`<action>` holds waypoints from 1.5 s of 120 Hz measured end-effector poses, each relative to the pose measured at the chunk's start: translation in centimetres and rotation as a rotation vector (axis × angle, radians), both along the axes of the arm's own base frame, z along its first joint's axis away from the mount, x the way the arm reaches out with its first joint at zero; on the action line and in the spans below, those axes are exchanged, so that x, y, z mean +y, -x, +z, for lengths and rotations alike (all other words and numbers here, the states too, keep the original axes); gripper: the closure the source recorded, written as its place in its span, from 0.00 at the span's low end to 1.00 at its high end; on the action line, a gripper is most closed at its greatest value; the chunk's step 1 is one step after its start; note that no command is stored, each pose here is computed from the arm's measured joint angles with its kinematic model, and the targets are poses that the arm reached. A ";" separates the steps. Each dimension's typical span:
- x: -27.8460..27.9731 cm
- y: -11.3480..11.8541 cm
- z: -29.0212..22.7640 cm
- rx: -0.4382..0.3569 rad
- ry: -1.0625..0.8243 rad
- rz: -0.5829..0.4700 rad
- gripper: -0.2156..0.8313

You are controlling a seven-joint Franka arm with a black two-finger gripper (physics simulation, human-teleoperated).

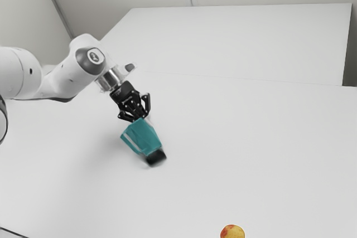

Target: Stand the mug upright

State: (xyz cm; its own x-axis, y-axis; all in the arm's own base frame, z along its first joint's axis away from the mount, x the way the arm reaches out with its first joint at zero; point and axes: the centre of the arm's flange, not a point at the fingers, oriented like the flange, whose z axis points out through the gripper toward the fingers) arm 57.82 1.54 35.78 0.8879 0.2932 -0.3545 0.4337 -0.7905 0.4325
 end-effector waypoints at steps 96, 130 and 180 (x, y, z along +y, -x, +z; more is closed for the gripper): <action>-2.5 -0.8 3.3 -0.315 -0.654 -0.426 0.96; -2.6 -1.2 0.6 -0.306 -0.650 -0.430 0.96; -2.6 -1.2 1.2 -0.316 -0.647 -0.424 0.49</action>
State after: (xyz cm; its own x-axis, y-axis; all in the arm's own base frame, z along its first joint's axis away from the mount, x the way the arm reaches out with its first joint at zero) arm 59.04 -1.05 36.93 0.9982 -0.0278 0.0538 -0.0216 -0.9935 -0.1117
